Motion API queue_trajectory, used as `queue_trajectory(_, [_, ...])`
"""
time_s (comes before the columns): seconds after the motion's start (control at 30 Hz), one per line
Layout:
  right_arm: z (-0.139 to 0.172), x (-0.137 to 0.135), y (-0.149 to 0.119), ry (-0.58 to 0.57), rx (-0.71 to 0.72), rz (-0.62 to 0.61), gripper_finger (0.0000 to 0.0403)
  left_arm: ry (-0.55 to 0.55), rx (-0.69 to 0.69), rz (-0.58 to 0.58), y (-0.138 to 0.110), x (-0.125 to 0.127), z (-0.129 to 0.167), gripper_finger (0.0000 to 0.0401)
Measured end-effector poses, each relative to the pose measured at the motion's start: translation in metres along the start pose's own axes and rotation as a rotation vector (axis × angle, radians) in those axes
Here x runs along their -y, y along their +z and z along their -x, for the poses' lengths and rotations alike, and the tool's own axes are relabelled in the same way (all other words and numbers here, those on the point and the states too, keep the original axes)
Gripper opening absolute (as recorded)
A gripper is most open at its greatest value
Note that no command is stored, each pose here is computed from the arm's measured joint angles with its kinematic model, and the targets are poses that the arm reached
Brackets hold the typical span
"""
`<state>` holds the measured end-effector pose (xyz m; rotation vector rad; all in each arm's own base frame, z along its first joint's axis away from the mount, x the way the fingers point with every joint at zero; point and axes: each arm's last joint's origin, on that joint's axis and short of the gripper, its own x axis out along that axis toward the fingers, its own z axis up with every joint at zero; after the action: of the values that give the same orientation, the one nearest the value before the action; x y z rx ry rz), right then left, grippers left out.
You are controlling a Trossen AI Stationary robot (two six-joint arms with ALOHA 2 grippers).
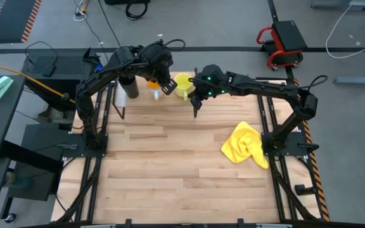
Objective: Stack small to large cups/mugs on shelf
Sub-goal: Put the yellow mug on the shelf
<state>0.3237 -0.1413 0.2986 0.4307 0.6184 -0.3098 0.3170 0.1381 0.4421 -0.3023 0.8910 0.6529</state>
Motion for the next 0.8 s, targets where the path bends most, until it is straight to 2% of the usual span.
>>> queue_trajectory(0.37, [-0.0005, -0.0033, 0.0004, 0.038, 0.002, -0.001, 0.0, 0.021, 0.009, -0.002, 0.0007, -0.001, -0.0003, 0.0054])
queue_trajectory(0.8, [0.0053, -0.0052, -0.0005, 0.024, -0.005, 0.0, 0.0001, 0.021, 0.009, 0.004, 0.0007, -0.001, -0.0003, 0.0047])
